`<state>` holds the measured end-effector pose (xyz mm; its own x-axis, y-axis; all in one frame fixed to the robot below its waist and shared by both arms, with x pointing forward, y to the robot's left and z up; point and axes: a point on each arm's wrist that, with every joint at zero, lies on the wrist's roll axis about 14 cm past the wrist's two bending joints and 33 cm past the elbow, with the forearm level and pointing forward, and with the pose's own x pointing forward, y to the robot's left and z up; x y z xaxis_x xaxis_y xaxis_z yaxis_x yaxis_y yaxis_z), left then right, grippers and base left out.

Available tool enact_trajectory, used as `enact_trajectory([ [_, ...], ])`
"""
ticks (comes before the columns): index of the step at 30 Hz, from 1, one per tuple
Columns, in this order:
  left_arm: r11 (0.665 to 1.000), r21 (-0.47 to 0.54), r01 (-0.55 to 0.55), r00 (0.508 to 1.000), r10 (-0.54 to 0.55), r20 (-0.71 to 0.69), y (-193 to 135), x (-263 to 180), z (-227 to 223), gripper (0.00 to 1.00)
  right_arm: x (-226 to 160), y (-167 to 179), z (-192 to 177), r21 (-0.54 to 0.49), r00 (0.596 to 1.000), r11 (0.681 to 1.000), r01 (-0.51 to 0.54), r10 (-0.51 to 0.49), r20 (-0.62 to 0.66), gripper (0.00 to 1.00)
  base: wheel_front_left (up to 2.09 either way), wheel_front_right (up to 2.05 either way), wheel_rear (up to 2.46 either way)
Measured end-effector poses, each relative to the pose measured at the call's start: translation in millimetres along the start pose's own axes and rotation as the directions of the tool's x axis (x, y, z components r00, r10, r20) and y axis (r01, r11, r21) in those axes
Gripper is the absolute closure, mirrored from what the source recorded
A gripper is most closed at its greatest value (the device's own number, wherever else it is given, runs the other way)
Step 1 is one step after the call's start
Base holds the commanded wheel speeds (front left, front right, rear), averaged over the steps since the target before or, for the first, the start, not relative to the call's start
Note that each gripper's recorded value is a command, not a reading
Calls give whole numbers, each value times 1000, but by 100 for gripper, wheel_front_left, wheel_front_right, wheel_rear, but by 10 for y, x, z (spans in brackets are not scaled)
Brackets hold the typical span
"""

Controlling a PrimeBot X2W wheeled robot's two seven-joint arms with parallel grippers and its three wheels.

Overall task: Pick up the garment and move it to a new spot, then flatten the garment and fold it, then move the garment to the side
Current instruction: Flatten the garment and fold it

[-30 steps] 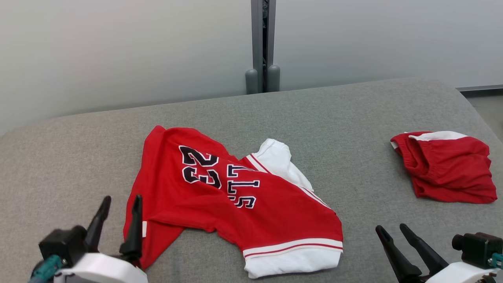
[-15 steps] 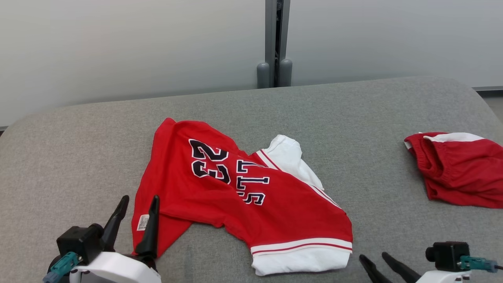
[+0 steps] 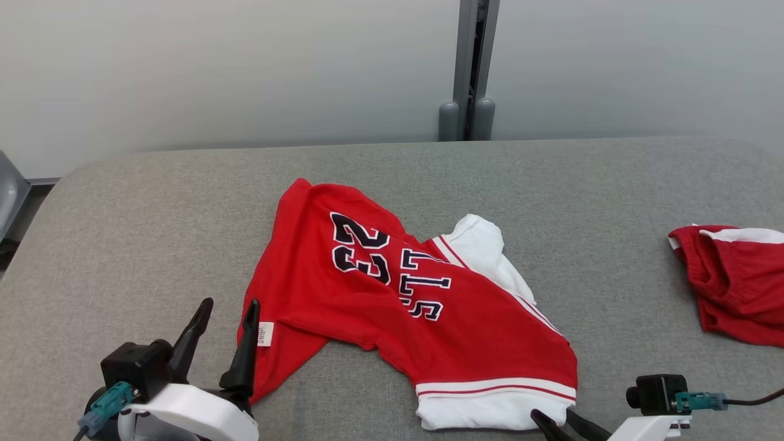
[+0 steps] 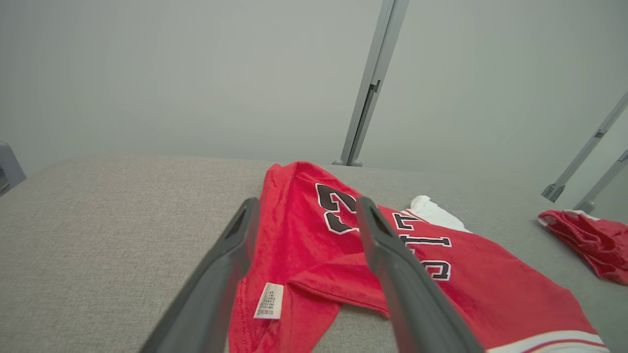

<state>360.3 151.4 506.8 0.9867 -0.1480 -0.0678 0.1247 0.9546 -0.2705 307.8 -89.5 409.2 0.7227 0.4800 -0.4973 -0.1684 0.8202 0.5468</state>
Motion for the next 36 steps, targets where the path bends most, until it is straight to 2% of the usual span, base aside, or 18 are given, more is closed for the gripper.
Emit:
enact_trajectory([
  [1,1000,0,-1,1000,1,0,2,-12,1,0,13,22,9,1,1000,1000,-8,8,2,24,0,0,0],
  [2,1000,-2,-1,1000,1,0,-3,-25,-2,0,22,36,12,0,1000,1000,-14,14,4,53,0,0,0],
  [3,1000,-3,-3,1000,3,-2,1,-49,-6,0,39,77,-11,7,999,999,-31,31,-6,100,0,0,0],
  [6,1000,-3,-9,1000,9,-3,18,-78,-2,0,61,148,37,17,998,998,-60,60,11,100,0,0,0],
  [10,1000,-3,-17,1000,17,-7,40,-94,-11,0,118,315,327,35,988,991,-126,123,89,100,0,0,0],
  [13,1000,-1,-18,1000,18,-13,48,-73,-26,0,184,348,551,-1,983,990,-144,143,118,100,0,0,0],
  [17,1000,-10,-14,1000,14,-28,29,-26,-71,0,344,437,826,60,971,978,-201,191,145,100,0,0,0],
  [20,1000,-15,-19,999,19,-40,50,-13,-114,0,480,378,958,80,973,977,-199,188,131,100,0,0,0],
  [21,1000,-17,-21,999,21,-44,56,-10,-130,0,529,335,993,86,976,978,-190,179,126,96,0,0,0],
  [22,1000,-21,-23,999,22,-48,58,-6,-145,0,580,285,1029,89,978,980,-178,166,123,72,0,0,0],
  [23,999,-22,-27,999,26,-48,63,-1,-150,0,625,248,1076,98,979,980,-170,157,128,57,0,0,0],
  [25,999,-22,-36,998,35,-49,93,-3,-163,0,722,217,1125,112,981,980,-163,149,129,0,0,0,0],
  [30,998,-21,-55,996,54,-64,153,-48,-222,0,833,303,1206,144,971,971,-189,163,174,0,0,0,0],
  [36,999,-22,-37,998,36,-45,83,-49,-174,0,574,356,1450,74,923,973,-218,181,339,0,0,0,0],
])
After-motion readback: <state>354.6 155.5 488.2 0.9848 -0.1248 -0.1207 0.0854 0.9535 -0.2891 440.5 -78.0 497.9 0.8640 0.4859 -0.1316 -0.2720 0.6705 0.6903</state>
